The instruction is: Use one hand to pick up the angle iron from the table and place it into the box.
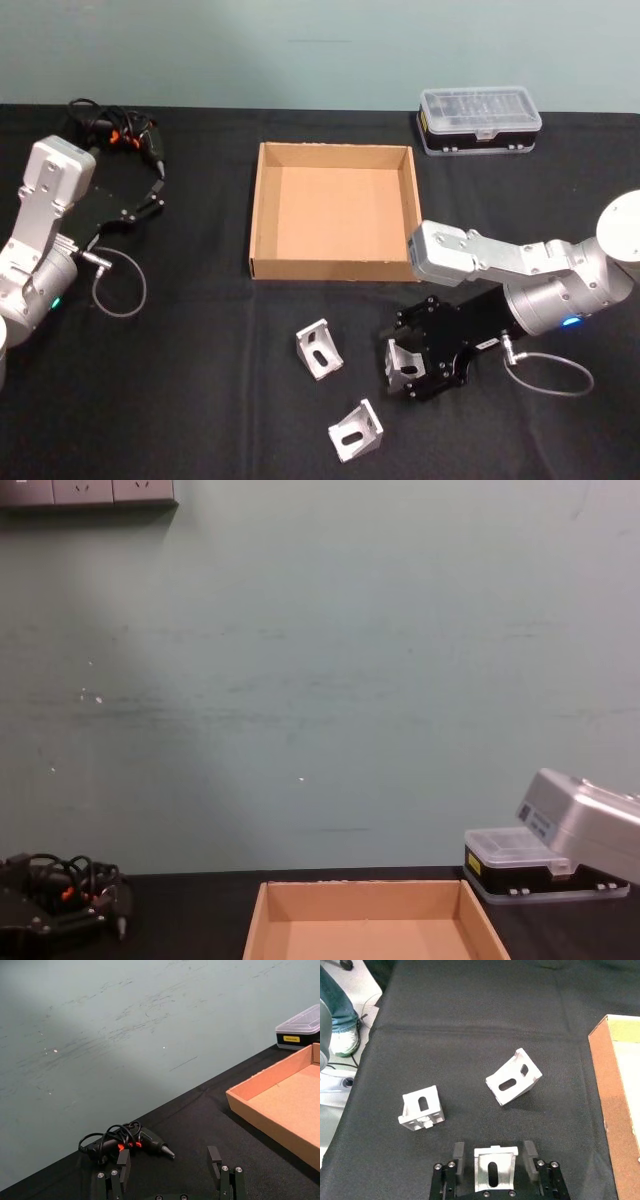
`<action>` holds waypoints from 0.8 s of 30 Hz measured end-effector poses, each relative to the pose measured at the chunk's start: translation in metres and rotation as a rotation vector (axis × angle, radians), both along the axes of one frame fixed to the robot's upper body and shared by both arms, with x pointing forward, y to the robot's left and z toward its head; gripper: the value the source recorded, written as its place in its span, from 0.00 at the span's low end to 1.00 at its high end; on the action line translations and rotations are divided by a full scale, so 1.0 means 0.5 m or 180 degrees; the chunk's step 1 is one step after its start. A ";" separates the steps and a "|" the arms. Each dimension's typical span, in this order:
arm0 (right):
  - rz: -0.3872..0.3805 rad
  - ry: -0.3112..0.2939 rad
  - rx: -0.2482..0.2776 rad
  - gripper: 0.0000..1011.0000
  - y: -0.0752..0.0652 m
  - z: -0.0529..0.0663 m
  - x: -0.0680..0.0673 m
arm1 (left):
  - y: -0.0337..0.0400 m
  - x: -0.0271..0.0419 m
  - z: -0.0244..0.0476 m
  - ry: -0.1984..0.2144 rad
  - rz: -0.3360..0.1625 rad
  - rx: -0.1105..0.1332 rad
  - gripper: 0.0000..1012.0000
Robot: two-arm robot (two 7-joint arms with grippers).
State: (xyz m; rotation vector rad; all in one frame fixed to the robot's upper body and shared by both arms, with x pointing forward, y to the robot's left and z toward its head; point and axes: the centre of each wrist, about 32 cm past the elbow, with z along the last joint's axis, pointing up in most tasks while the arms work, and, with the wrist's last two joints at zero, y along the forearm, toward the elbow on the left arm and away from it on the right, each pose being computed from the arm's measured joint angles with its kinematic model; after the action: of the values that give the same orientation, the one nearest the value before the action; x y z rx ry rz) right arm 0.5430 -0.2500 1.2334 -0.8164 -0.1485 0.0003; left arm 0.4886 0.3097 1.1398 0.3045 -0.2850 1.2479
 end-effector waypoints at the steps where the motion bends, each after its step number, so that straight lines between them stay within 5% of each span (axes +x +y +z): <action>1: 0.0001 -0.0001 0.0000 0.75 0.000 0.000 0.000 | 0.000 0.000 0.000 0.0000 0.0000 0.0000 0.99; 11: -0.0010 -0.0029 0.0016 0.45 -0.004 0.003 -0.006 | 0.000 0.000 0.000 0.0000 0.0000 0.0000 0.99; 19: -0.0022 -0.0065 0.0083 0.45 -0.007 0.013 -0.016 | 0.000 0.000 0.000 0.0000 0.0000 0.0000 0.99; 24: -0.0066 -0.0155 0.0262 0.45 -0.014 0.047 -0.027 | 0.000 0.000 0.000 0.0000 0.0000 0.0000 0.99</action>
State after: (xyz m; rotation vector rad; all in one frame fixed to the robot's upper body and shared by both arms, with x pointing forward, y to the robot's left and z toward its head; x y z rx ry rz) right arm 0.5296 -0.2569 1.2567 -0.7360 -0.1849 -0.0451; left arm 0.4886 0.3097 1.1398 0.3045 -0.2851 1.2480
